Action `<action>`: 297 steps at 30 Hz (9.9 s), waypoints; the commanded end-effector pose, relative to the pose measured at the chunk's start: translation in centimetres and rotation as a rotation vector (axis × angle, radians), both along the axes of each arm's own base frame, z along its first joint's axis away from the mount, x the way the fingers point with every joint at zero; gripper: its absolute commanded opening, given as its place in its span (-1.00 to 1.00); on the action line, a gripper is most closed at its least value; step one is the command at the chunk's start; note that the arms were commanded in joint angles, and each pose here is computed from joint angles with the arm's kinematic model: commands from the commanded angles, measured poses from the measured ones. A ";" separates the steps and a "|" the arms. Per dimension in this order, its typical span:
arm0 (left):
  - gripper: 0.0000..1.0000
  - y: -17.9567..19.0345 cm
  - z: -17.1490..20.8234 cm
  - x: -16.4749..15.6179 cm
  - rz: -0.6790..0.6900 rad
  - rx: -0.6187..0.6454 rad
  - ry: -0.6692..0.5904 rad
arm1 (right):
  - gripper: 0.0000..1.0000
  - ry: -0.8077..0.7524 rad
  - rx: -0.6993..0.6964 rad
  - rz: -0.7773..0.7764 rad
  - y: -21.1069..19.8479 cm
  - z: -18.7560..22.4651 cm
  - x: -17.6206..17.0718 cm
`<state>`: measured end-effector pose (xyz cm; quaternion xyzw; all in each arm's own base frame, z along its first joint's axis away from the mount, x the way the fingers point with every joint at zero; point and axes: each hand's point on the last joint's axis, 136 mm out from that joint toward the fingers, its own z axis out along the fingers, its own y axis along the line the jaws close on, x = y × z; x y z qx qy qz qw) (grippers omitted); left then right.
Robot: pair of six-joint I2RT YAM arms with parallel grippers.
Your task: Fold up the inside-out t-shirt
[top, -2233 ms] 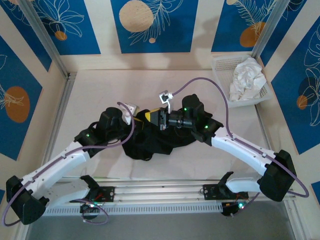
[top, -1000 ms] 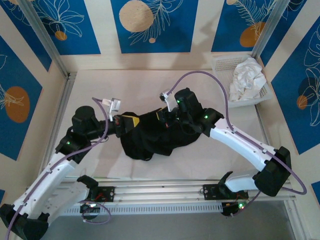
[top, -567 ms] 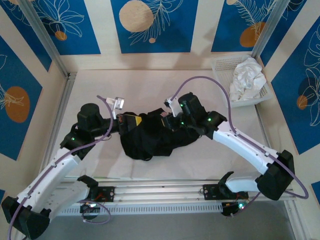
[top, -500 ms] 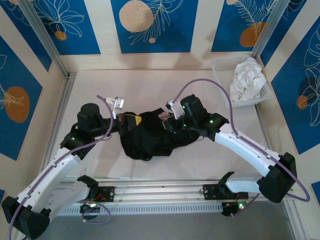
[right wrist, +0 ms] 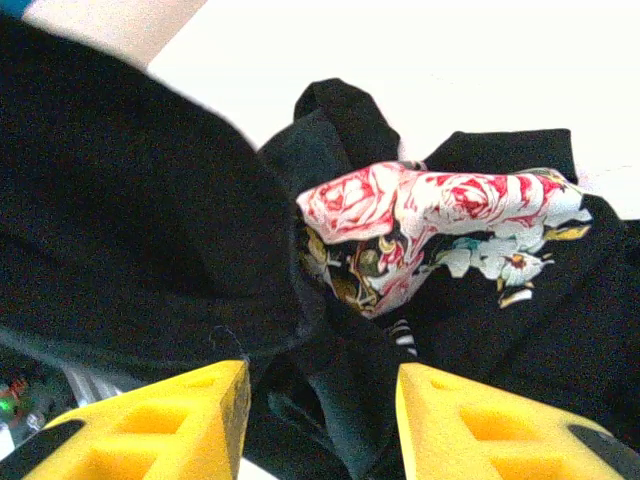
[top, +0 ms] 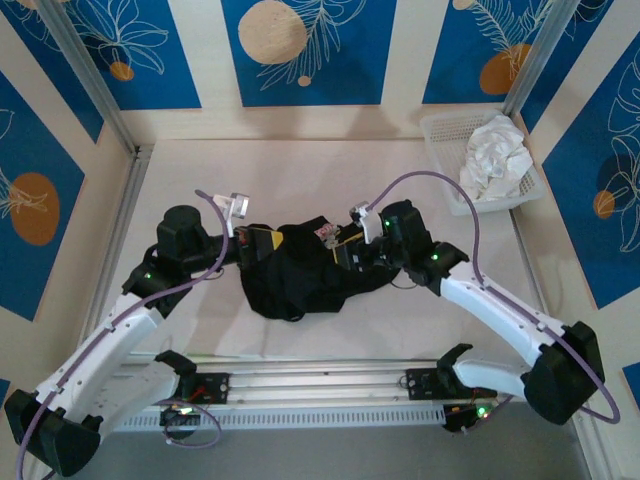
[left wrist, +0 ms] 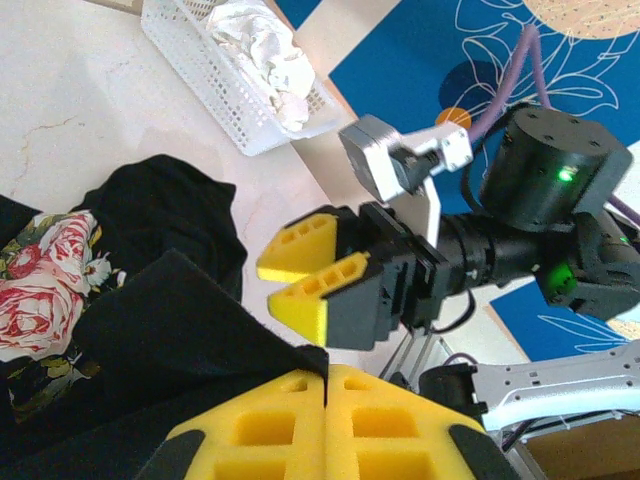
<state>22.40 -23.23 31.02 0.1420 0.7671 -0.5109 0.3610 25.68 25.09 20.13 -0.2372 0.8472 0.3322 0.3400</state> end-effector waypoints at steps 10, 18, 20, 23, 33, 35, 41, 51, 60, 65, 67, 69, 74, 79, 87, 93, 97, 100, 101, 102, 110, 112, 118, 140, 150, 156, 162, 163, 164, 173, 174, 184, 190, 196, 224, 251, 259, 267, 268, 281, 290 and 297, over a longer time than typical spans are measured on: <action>-1.00 0.2 1.5 -0.1 -0.009 -0.013 -0.063 | -0.21 0.121 0.111 0.074 3.6 -0.8 1.8; -1.00 0.4 0.4 0.4 0.019 0.016 -0.048 | -0.95 0.127 0.091 -0.016 1.3 -0.3 2.3; -1.00 0.4 -0.3 0.7 0.037 0.027 -0.029 | -1.00 0.148 0.070 -0.062 -0.1 -0.5 1.9; -1.00 0.0 -1.7 1.3 0.055 0.050 -0.002 | -1.00 0.195 0.040 -0.142 -2.5 -1.5 1.0; -0.95 -4.5 -8.2 4.0 0.072 0.182 0.070 | -1.00 0.322 -0.041 -0.297 -6.8 -6.0 -1.0; -0.91 -5.1 -9.3 4.8 0.078 0.198 0.081 | -1.00 0.336 -0.053 -0.317 -7.2 -6.6 -1.0; -0.77 -6.3 -11.5 6.1 0.048 0.242 0.075 | -1.00 0.348 -0.060 -0.348 -8.0 -7.3 -0.8; -0.98 -4.6 -12.5 6.9 0.095 0.391 -0.005 | -1.00 0.262 -0.007 -0.303 -7.7 -5.5 -1.2; -1.00 -4.0 -10.7 6.6 0.151 0.546 -0.097 | -0.63 0.228 -0.083 -0.347 -8.5 -5.4 -0.5; -1.00 -3.9 -8.7 5.8 0.201 0.690 -0.191 | -0.28 -0.001 -0.076 -0.232 -6.1 -1.7 0.1; -1.00 -4.1 -7.8 5.4 0.206 0.706 -0.220 | -0.17 -0.099 -0.044 -0.149 -4.3 -0.2 -0.2; -1.00 -4.4 -7.0 4.9 0.199 0.712 -0.240 | -0.01 -0.207 -0.002 -0.043 -2.1 1.1 -0.7; -1.00 -4.9 -5.4 3.7 0.173 0.710 -0.270 | 0.49 -0.376 0.073 0.089 0.5 2.8 -1.0; -1.00 -5.2 -4.7 3.0 0.149 0.685 -0.273 | 0.64 -0.500 0.055 0.195 1.9 2.7 -1.5; -1.00 -5.5 -4.0 2.6 0.138 0.643 -0.271 | 0.72 -0.535 -0.081 0.181 2.4 0.1 0.4; -1.00 -5.4 -4.0 2.5 0.137 0.641 -0.271 | 0.41 -0.508 -0.095 0.176 2.9 -0.5 1.3; -1.00 -5.4 -4.0 2.4 0.137 0.641 -0.273 | 0.06 -0.494 -0.073 0.205 3.1 -0.5 1.1; -1.00 -5.4 -4.0 2.4 0.137 0.637 -0.274 | -0.14 -0.480 -0.053 0.224 3.3 -0.5 1.0; -1.00 -5.3 -4.2 2.4 0.138 0.639 -0.273 | -0.20 -0.479 -0.044 0.236 3.5 -0.3 0.8; -1.00 -5.4 -4.1 2.4 0.137 0.636 -0.274 | -0.25 -0.480 -0.034 0.246 3.7 -0.1 0.8; -1.00 -5.5 -3.8 2.6 0.142 0.626 -0.293 | -1.00 -0.471 0.000 0.267 3.6 0.5 0.2; -0.94 -5.4 -3.4 2.6 0.144 0.617 -0.306 | -1.00 -0.467 0.009 0.266 3.2 0.6 0.0; -0.41 -5.8 -1.0 0.6 0.036 0.528 -0.418 | -1.00 -0.491 0.045 0.280 2.0 1.4 -1.0; 0.15 -6.0 -3.4 -5.4 -0.432 0.579 -0.695 | -1.00 -0.362 0.224 0.346 1.3 4.6 -2.1; 0.23 -8.8 -4.1 -5.4 -0.368 0.708 -1.080 | -1.00 0.000 0.278 0.182 1.8 4.2 -0.5; 0.25 -9.4 -3.2 -3.6 -0.202 0.795 -1.224 | -1.00 0.106 0.289 0.132 2.3 3.9 -0.6; 0.28 -10.0 -4.1 -2.4 -0.145 0.890 -1.276 | -1.00 0.128 0.282 0.118 2.6 3.8 -0.5; 0.29 -10.1 -4.6 -2.3 -0.152 0.906 -1.279 | -1.00 0.130 0.281 0.116 2.6 3.9 -0.4; 0.29 -10.3 -4.9 -2.1 -0.152 0.917 -1.280 | -1.00 0.132 0.280 0.113 2.6 3.9 -0.4; 0.33 -10.6 -6.9 -1.1 -0.105 0.959 -1.277 | -1.00 0.162 0.284 0.104 2.9 3.6 0.1; 0.32 -10.6 -7.1 -0.9 -0.102 0.972 -1.280 | -1.00 0.163 0.285 0.102 2.9 3.7 0.1; -0.27 -8.9 -6.0 0.1 0.047 0.983 -1.301 | -1.00 0.164 0.283 0.086 2.5 3.7 0.2; -0.55 -8.2 -5.9 -0.4 0.024 0.903 -1.235 | -1.00 0.164 0.283 0.084 2.5 3.8 0.3; -0.72 -8.0 -5.6 -0.6 -0.011 0.794 -1.146 | -1.00 0.166 0.278 0.080 2.5 3.6 0.3; -1.00 1.1 0.2 2.8 0.277 0.362 -0.606 | -0.16 0.000 0.198 0.079 0.5 4.6 -1.2; -1.00 10.8 3.3 4.8 0.560 0.520 -0.397 | 0.31 0.341 -0.350 -0.496 -7.6 -12.2 10.8; -1.00 10.3 2.7 4.9 0.536 0.513 -0.390 | 0.31 0.408 -0.433 -0.576 -11.2 -14.0 9.6; -1.00 10.0 2.5 5.0 0.521 0.508 -0.383 | 0.11 0.450 -0.479 -0.577 -11.4 -16.0 9.9; -1.00 10.0 2.5 5.0 0.521 0.508 -0.384 | -0.03 0.446 -0.477 -0.577 -11.5 -16.0 10.1; -1.00 10.7 8.5 6.6 0.621 0.431 -0.467 | -1.00 -0.016 -0.118 -0.655 -14.7 4.5 11.5; -1.00 13.5 22.7 7.8 0.769 0.256 -0.659 | -1.00 -0.391 0.161 -0.720 -19.5 23.6 7.8; -1.00 15.9 28.9 7.8 0.864 0.220 -0.725 | -1.00 -0.429 0.238 -0.692 -19.2 26.4 5.5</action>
